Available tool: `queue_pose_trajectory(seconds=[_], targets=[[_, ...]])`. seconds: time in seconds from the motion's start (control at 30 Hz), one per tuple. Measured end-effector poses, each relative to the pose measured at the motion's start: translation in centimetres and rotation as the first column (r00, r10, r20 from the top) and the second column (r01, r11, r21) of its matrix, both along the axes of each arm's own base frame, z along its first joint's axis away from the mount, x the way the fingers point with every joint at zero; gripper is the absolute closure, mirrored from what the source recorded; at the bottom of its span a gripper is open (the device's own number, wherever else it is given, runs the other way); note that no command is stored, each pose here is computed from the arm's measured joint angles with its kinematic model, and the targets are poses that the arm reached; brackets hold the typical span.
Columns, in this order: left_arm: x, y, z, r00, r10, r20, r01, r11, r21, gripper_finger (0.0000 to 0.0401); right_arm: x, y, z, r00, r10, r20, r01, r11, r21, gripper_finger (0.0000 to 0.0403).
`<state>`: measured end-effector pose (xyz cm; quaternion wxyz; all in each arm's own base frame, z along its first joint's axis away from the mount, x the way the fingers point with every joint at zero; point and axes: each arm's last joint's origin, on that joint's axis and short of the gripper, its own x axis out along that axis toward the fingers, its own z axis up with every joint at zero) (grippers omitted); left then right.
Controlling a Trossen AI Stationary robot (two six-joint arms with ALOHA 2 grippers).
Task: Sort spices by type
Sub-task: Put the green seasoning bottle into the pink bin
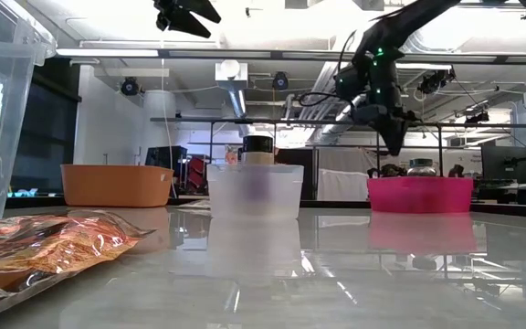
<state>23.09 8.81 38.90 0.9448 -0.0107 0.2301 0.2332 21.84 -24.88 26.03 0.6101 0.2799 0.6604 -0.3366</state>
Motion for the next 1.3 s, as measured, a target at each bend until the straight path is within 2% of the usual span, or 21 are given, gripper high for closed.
queue_pose_trajectory(seconds=[0.1,0.27,0.4,0.57,0.83,1.3], targets=[[0.0,0.0,0.0,1.0,0.007,0.006,-0.007,1.0,-0.011,0.0107,-0.4,-0.5,-0.4,1.0,-0.014,-0.026,0.014,1.0,-0.001,0.0399],[0.0,0.0,0.0,1.0,0.011,0.01,-0.01,1.0,-0.019,0.0107,-0.4,-0.8,-0.9,0.999,-0.031,-0.033,0.032,0.999,0.022,0.0401],[0.0,0.0,0.0,1.0,0.011,0.01,-0.011,1.0,-0.02,0.0107,-0.4,-1.2,-1.2,0.997,-0.047,-0.066,0.047,0.999,-0.015,0.0402],[0.0,0.0,0.0,1.0,0.011,0.01,-0.011,1.0,-0.02,0.0107,-0.4,-1.1,-2.0,0.994,-0.048,-0.095,0.052,0.998,0.047,0.0402],[0.0,0.0,0.0,1.0,0.011,0.01,-0.011,1.0,-0.019,0.0107,-0.7,-1.2,-2.0,0.992,-0.052,-0.114,0.058,0.997,0.051,0.0402],[0.0,0.0,0.0,1.0,0.01,0.009,-0.01,1.0,-0.019,0.0107,-2.2,-2.0,-1.9,0.97,-0.179,-0.162,0.185,0.982,0.023,0.0403]])
